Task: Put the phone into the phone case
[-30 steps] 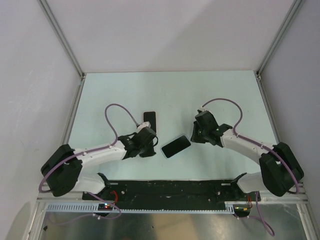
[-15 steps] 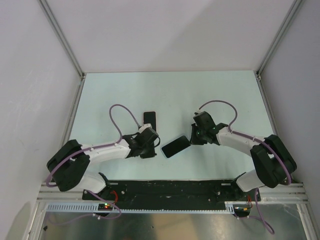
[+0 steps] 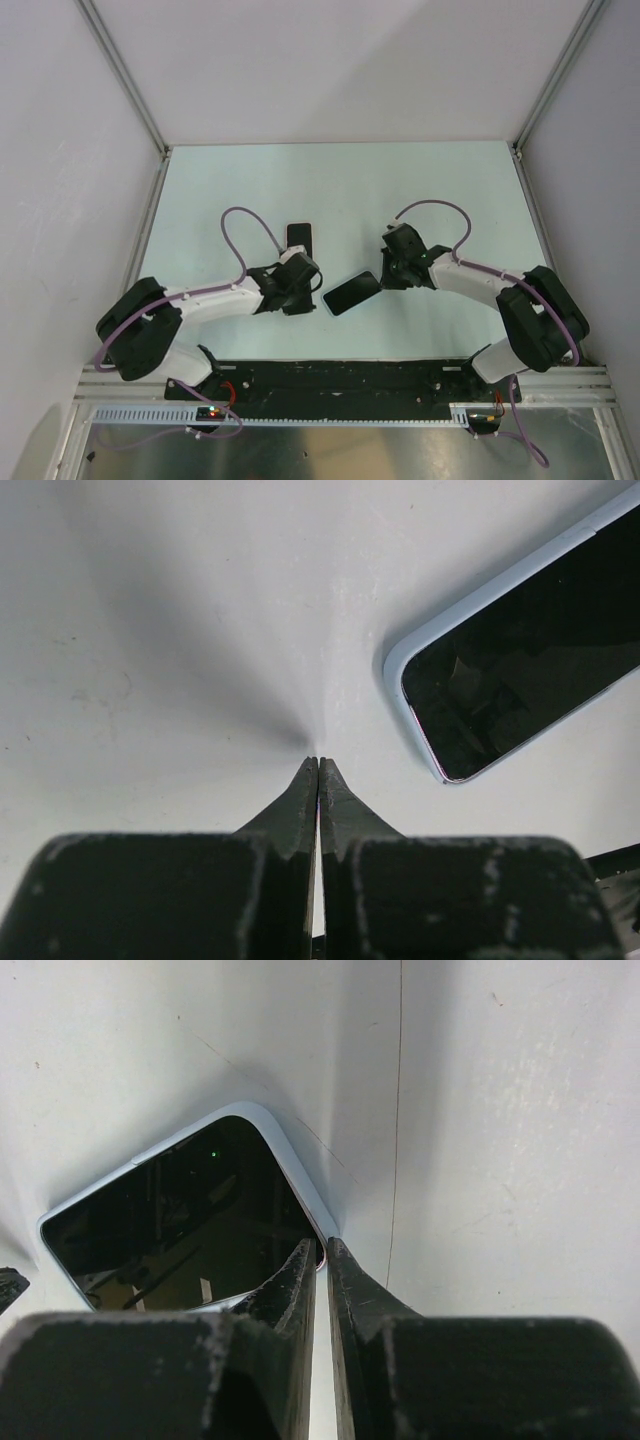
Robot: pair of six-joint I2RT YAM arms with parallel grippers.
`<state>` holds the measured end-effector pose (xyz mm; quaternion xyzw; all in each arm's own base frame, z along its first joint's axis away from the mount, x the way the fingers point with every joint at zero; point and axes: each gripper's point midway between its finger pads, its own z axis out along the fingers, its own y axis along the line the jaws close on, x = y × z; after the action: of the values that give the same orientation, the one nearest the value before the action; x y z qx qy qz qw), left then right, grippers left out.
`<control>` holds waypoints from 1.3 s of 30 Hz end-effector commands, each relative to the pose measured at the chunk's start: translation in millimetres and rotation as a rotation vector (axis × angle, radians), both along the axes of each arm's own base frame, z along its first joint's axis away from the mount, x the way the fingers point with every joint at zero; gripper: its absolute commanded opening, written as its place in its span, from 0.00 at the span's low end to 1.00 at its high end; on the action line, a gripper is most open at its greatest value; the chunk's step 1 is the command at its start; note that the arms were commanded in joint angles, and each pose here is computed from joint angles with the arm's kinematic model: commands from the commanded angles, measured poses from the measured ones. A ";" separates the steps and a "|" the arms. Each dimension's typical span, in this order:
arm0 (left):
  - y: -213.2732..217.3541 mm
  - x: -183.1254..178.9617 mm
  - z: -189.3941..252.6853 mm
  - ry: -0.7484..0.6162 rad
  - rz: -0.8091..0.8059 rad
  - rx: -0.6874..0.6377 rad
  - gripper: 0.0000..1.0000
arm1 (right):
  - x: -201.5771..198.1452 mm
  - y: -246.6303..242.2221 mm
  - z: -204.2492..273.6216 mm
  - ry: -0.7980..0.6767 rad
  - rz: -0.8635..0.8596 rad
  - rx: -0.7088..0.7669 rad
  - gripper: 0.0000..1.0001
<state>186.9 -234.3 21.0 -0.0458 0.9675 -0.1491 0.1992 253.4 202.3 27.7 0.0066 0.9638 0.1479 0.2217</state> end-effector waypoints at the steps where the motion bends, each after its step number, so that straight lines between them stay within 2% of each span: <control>1: -13.1 13.8 14.3 -0.041 -0.002 -0.037 0.02 | -18.9 -12.1 -25.9 0.078 -0.007 -0.102 0.12; 13: -14.2 14.8 14.9 -0.042 -0.004 -0.037 0.02 | -43.5 -9.5 -45.0 0.133 0.021 -0.170 0.05; 33: -22.8 19.6 22.8 -0.060 -0.050 -0.050 0.02 | -66.4 -31.0 -72.5 0.190 0.015 -0.522 0.04; 36: -25.0 22.2 27.4 -0.072 -0.054 -0.057 0.02 | -60.1 -27.9 -65.3 0.165 0.004 -0.510 0.04; 39: -29.5 26.1 33.4 -0.085 -0.073 -0.065 0.02 | -46.5 -18.9 -49.0 0.125 -0.009 -0.434 0.06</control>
<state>195.5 -247.9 31.6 -0.0268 0.9645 -0.1643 0.2052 262.8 230.3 20.6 -0.0126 0.9592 0.0058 0.2822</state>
